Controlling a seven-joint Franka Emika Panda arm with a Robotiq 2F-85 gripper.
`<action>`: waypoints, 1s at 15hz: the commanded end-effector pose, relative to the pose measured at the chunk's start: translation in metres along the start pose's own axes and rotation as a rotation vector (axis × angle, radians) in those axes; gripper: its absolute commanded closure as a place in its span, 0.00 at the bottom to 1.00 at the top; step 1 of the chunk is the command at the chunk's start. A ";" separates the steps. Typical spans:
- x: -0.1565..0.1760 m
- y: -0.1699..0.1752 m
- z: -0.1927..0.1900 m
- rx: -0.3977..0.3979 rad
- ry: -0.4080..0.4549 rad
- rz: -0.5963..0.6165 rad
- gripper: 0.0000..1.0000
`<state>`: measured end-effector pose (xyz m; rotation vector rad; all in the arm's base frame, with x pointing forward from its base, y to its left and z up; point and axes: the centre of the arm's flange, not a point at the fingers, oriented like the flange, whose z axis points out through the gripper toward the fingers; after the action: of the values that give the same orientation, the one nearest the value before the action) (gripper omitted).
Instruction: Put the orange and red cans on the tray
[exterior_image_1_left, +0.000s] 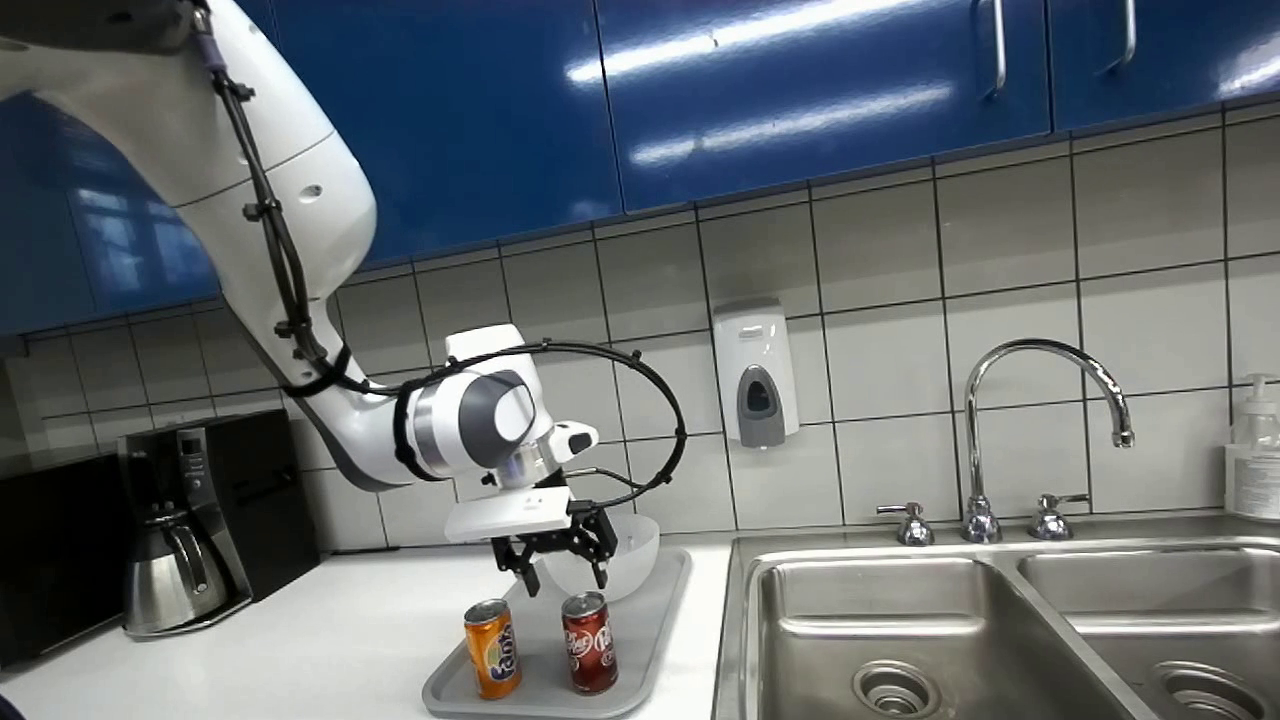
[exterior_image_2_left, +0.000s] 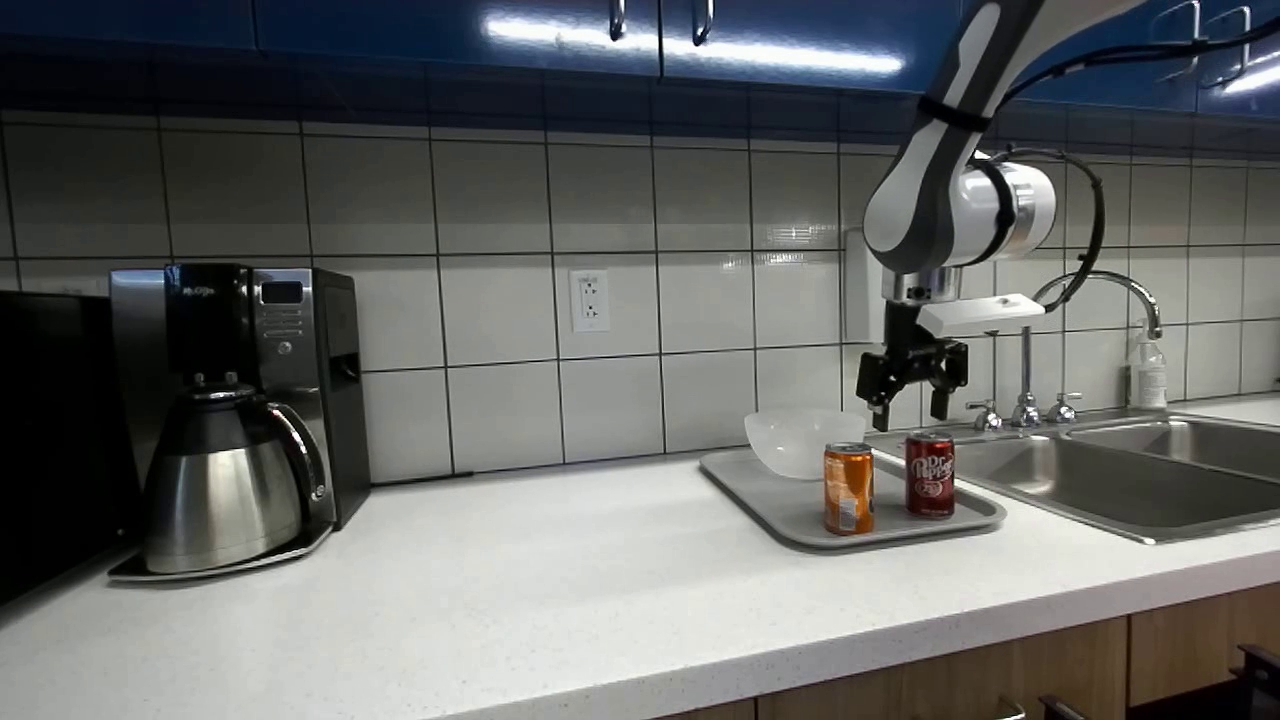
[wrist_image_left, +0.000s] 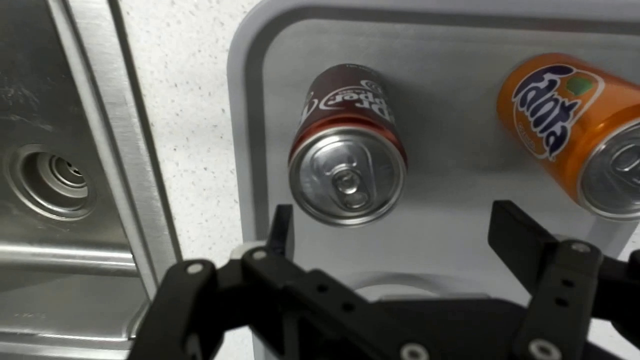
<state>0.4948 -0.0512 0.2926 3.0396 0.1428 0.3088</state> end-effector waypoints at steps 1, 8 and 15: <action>-0.025 -0.019 -0.039 0.000 0.039 -0.008 0.00; -0.065 -0.060 -0.097 -0.016 0.081 -0.024 0.00; -0.074 -0.082 -0.114 -0.021 0.081 -0.045 0.00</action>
<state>0.3923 0.0313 0.3815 2.9991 0.2118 0.4279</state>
